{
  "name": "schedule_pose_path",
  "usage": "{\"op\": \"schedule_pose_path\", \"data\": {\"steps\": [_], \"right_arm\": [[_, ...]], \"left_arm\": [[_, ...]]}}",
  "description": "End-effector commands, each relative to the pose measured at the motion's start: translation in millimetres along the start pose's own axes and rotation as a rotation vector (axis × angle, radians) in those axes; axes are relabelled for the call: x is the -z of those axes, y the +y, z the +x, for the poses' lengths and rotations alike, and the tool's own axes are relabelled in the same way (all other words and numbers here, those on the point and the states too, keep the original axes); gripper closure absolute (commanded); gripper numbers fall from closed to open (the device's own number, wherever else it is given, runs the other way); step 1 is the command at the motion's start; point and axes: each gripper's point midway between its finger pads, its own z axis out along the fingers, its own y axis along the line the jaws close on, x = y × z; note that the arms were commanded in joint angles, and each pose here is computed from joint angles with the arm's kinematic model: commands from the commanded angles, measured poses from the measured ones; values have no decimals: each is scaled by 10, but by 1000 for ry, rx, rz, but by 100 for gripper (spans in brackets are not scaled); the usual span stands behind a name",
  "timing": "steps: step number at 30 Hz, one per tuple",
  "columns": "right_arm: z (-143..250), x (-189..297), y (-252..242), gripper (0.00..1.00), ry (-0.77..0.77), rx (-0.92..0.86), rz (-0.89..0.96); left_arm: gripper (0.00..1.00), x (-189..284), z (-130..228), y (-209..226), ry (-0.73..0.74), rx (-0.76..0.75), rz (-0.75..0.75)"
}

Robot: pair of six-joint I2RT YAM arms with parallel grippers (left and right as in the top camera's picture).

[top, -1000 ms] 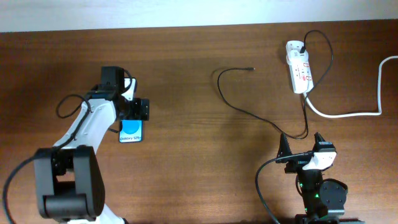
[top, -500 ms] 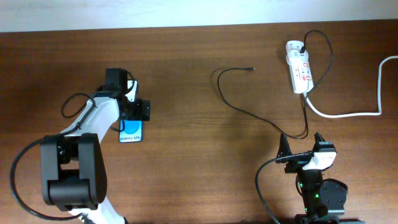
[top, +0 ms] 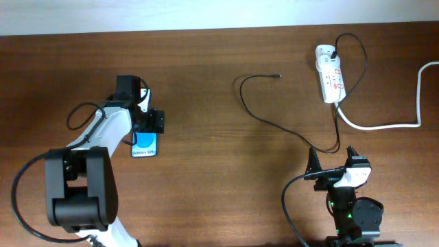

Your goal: Plug charger to phone and switch on socket

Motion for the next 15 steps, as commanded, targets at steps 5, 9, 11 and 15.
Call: {"op": "schedule_pose_path", "data": {"steps": [5,9,11,15], "right_arm": [[26,-1,-2,2,5,-4,4],[26,-1,-2,2,5,-4,4],[26,-1,-2,2,5,-4,4],[27,-1,-3,2,5,-4,4]], "left_arm": [[1,-68,21,35,-3,-6,-10],[1,-70,14,40,-6,-17,-10],[1,-74,17,53,-5,-14,-11],[1,-128,64,139,13,8,-15]]}}
